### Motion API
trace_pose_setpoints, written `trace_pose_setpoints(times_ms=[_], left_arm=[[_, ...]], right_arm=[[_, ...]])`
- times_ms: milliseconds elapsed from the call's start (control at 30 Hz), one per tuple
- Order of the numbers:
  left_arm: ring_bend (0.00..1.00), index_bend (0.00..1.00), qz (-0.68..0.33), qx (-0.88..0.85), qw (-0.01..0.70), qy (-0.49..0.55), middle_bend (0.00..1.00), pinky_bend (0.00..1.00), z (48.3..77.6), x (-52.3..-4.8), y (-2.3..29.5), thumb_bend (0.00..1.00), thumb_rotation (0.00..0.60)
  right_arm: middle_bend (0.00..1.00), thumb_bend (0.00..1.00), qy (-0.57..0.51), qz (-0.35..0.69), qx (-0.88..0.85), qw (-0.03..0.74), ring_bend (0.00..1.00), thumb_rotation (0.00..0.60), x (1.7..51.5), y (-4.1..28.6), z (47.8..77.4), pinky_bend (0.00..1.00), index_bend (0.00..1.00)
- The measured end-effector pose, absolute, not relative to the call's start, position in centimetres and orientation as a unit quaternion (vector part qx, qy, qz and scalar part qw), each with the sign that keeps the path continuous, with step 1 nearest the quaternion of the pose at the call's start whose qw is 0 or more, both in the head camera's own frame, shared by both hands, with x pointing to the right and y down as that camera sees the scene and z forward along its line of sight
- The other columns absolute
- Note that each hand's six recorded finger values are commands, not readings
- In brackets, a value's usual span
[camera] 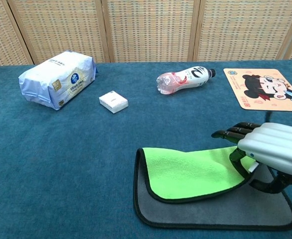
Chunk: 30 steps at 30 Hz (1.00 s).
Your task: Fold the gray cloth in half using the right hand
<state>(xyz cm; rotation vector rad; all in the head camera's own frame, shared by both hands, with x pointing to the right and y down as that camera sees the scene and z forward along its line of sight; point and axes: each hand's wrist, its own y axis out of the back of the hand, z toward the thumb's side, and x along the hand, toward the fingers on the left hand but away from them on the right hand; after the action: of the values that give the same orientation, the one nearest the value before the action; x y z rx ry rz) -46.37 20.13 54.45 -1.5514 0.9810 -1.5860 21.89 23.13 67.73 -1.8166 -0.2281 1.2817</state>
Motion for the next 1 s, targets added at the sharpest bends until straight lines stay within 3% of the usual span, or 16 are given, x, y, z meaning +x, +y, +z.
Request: trace_pose_setpoints(times_ms=[1000], left_arm=[[0.00,0.00,-0.613,-0.599,0.350,0.379,0.00,0.00,54.4,-46.4,20.1,0.10,0.600]], right_arm=[[0.00,0.60,-0.047,0.490,-0.755,0.433,0.00,0.600,21.5,27.0,66.7,0.00,0.66]])
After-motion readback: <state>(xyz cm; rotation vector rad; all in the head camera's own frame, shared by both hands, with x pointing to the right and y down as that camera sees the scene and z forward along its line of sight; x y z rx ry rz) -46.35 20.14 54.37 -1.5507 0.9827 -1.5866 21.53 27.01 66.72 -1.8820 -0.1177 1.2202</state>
